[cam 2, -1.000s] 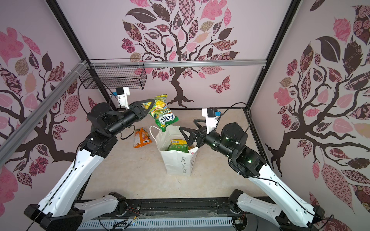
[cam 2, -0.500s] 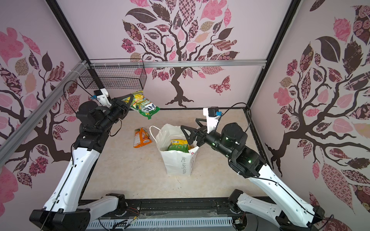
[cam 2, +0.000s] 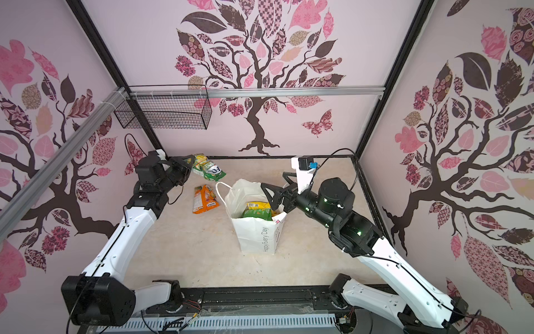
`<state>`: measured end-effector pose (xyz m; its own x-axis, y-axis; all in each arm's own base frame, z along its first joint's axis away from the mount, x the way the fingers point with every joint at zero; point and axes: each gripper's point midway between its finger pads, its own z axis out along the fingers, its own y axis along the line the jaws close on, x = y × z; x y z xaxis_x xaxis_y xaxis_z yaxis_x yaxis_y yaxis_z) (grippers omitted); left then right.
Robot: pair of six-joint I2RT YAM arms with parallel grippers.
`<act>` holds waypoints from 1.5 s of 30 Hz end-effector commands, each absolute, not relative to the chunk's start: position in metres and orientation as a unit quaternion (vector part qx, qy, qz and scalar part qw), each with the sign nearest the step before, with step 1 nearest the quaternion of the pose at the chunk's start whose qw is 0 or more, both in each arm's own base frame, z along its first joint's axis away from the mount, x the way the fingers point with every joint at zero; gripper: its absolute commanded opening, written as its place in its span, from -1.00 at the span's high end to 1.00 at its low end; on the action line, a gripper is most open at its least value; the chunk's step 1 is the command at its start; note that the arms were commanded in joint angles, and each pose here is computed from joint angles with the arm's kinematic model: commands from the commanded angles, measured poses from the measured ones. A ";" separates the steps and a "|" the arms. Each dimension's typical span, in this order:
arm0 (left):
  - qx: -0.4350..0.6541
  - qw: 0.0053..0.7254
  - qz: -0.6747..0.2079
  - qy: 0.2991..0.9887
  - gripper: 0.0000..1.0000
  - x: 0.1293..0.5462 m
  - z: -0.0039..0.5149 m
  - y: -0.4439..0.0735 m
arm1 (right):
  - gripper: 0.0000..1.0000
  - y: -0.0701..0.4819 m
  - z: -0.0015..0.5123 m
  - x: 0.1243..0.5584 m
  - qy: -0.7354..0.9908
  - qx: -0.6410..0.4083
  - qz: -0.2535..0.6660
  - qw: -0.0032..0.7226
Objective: Take the snacks out of the paper bag
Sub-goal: 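Carry the green packet beside the bag with the left gripper while the right gripper withdraws, then release the green packet on the table next to the orange packet with the left gripper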
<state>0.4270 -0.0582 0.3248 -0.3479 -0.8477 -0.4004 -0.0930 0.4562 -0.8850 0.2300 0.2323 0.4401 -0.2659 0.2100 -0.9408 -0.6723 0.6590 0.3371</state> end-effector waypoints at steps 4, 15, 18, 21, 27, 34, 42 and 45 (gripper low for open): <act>-0.305 0.465 -0.395 0.731 1.00 0.458 0.285 -0.061 | -0.99 0.229 0.432 0.229 0.709 -0.166 0.366 0.579; -0.261 0.377 -0.377 0.805 1.00 0.495 0.182 -0.084 | -0.99 0.228 0.425 0.231 0.716 -0.167 0.357 0.576; -0.251 0.352 -0.357 0.828 1.00 0.499 0.155 -0.085 | -0.99 0.228 0.423 0.231 0.718 -0.167 0.355 0.575; -0.247 0.332 -0.349 0.841 1.00 0.503 0.136 -0.087 | -0.99 0.229 0.422 0.232 0.719 -0.167 0.355 0.574; -0.253 0.300 -0.346 0.852 0.63 0.502 0.111 -0.089 | -0.99 0.232 0.417 0.233 0.724 -0.169 0.355 0.566; -0.265 0.300 -0.302 0.865 0.16 0.494 0.111 -0.076 | -0.99 0.237 0.413 0.237 0.741 -0.162 0.359 0.545; -0.277 0.331 -0.257 0.864 -0.62 0.482 0.144 -0.058 | -0.99 0.242 0.413 0.233 0.740 -0.171 0.371 0.534; -0.276 0.349 -0.236 0.864 -0.72 0.474 0.159 -0.051 | -0.99 0.243 0.415 0.233 0.739 -0.171 0.373 0.534</act>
